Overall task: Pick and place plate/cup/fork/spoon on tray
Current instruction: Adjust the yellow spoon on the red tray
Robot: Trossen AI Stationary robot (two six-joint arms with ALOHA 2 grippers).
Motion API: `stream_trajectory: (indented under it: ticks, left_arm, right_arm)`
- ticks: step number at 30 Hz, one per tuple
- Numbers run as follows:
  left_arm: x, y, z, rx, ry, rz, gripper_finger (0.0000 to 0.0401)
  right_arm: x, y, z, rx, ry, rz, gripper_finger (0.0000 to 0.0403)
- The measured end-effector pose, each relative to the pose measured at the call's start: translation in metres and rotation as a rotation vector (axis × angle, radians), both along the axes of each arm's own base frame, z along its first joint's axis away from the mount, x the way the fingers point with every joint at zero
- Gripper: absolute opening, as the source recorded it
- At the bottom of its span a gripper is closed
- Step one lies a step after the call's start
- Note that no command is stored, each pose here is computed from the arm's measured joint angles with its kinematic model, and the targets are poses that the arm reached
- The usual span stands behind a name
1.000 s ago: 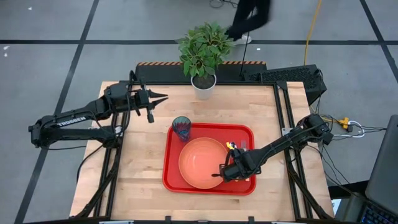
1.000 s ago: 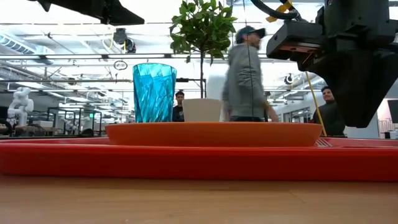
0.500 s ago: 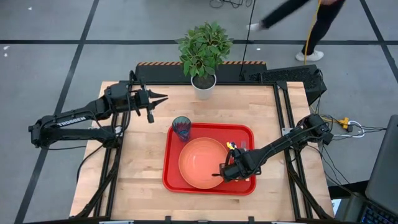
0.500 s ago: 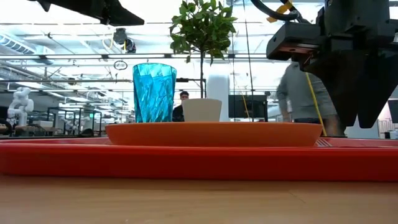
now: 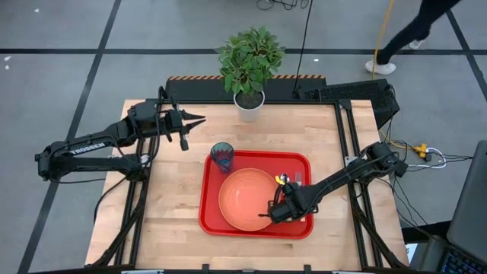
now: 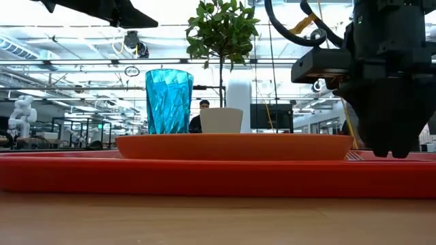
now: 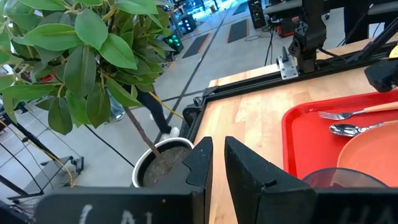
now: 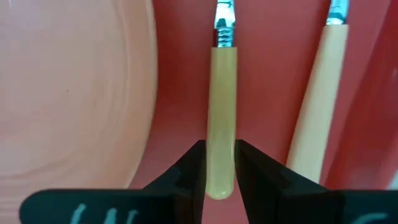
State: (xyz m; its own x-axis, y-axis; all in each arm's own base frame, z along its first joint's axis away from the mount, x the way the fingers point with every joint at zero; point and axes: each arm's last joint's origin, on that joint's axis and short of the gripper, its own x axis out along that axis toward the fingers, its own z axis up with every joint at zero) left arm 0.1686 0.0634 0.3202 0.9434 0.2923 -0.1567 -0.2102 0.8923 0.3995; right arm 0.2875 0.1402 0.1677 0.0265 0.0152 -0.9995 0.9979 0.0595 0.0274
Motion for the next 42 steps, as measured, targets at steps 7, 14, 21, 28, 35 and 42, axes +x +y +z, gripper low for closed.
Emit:
stream_trajectory:
  ticks: [7, 14, 21, 28, 35, 42]
  left_arm:
    - [0.000, 0.000, 0.000, 0.000, 0.000, 0.000, 0.0047]
    - [0.000, 0.000, 0.000, -0.001, -0.001, 0.000, 0.0047]
    - [0.000, 0.000, 0.000, -0.001, -0.001, 0.000, 0.0047]
    - [0.000, 0.000, 0.000, -0.002, 0.000, 0.000, 0.0047]
    - [0.000, 0.000, -0.001, -0.005, 0.006, 0.000, 0.0047]
    - [0.000, 0.000, -0.001, -0.005, 0.007, 0.000, 0.0047]
  right_arm:
    - [-0.003, -0.002, 0.000, -0.015, 0.028, 0.012, 0.0073]
    - [-0.002, -0.004, 0.000, -0.066, 0.013, 0.011, 0.0073]
    - [0.000, -0.010, 0.000, -0.070, 0.014, 0.028, 0.0073]
    - [0.002, -0.017, 0.000, -0.079, 0.031, 0.040, 0.0073]
    - [0.002, -0.020, 0.000, -0.082, 0.039, 0.045, 0.0073]
    - [0.001, -0.020, 0.000, -0.083, 0.043, 0.045, 0.0073]
